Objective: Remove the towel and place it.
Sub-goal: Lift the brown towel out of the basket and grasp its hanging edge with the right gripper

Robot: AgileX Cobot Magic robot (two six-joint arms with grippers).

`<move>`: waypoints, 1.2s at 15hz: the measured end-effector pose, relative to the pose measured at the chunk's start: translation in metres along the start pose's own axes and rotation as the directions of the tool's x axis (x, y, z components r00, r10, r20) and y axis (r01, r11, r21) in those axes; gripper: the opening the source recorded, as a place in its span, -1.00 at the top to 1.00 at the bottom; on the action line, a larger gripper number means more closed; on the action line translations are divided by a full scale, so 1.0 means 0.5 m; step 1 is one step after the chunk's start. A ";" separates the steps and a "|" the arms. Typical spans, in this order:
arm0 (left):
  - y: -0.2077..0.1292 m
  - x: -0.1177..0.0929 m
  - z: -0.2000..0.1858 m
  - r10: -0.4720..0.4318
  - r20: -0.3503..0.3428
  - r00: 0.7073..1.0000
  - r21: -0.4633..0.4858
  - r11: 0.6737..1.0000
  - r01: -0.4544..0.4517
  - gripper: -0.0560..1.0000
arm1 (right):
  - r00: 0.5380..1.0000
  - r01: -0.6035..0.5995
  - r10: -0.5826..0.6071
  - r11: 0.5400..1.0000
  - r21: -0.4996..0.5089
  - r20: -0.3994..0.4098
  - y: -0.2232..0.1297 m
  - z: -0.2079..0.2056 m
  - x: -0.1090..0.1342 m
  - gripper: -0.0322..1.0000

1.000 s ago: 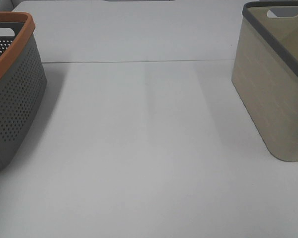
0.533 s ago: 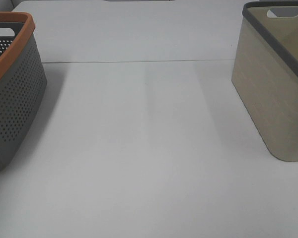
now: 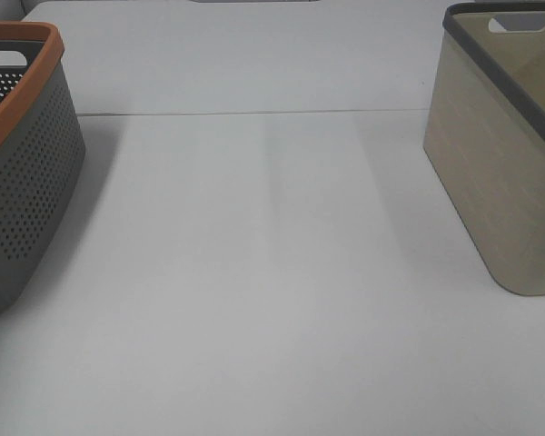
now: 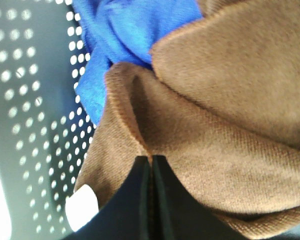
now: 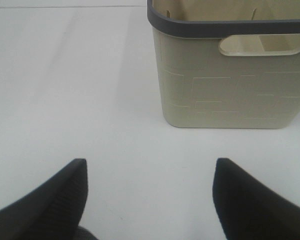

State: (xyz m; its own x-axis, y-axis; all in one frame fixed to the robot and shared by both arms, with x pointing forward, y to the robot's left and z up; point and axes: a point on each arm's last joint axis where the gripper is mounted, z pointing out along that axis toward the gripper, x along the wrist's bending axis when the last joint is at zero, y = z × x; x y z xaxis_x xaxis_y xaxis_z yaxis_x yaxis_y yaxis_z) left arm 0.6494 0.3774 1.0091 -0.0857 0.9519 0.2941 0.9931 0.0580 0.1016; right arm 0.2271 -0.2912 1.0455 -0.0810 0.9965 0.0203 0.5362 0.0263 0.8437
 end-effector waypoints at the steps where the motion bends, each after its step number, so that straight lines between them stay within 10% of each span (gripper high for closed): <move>1: -0.002 0.003 -0.010 -0.025 0.000 1.000 -0.011 1.000 0.025 0.89 | 1.000 0.000 0.000 1.000 0.000 0.000 0.000 0.000 0.000 -0.36; 5: -0.025 0.025 -0.104 -0.101 0.032 0.994 -0.119 0.987 0.105 0.89 | 1.000 0.000 0.000 1.000 0.000 0.000 0.000 0.000 0.000 -0.36; 8: -0.083 0.060 -0.246 -0.255 0.096 0.962 -0.276 0.922 0.272 0.89 | 1.000 0.000 0.000 1.000 0.000 0.000 0.000 0.000 0.000 -0.36; 12: -0.148 0.065 -0.370 -0.242 0.283 0.928 -0.424 0.837 0.347 0.89 | 1.000 -0.002 0.002 1.000 0.000 -0.004 0.000 0.000 0.001 -0.36; 15: -0.164 0.047 -0.428 -0.174 0.471 0.865 -0.496 0.758 0.423 0.89 | 1.000 -0.002 0.002 1.000 0.000 -0.004 0.000 0.000 0.001 -0.36; 18: -0.157 0.025 -0.482 -0.046 0.672 0.739 -0.545 0.644 0.536 0.89 | 1.000 -0.002 0.002 1.000 0.000 -0.004 0.000 0.000 0.001 -0.36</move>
State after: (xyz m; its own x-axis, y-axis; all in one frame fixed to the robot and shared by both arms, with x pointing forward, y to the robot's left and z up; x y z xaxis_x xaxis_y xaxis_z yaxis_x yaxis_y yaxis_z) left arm 0.5513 0.3123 1.2339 -0.0559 0.9031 -0.4258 0.5505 0.3837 0.7414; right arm 0.2271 -0.2909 1.0455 -0.0832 0.9963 0.0236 0.5362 0.0248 0.8438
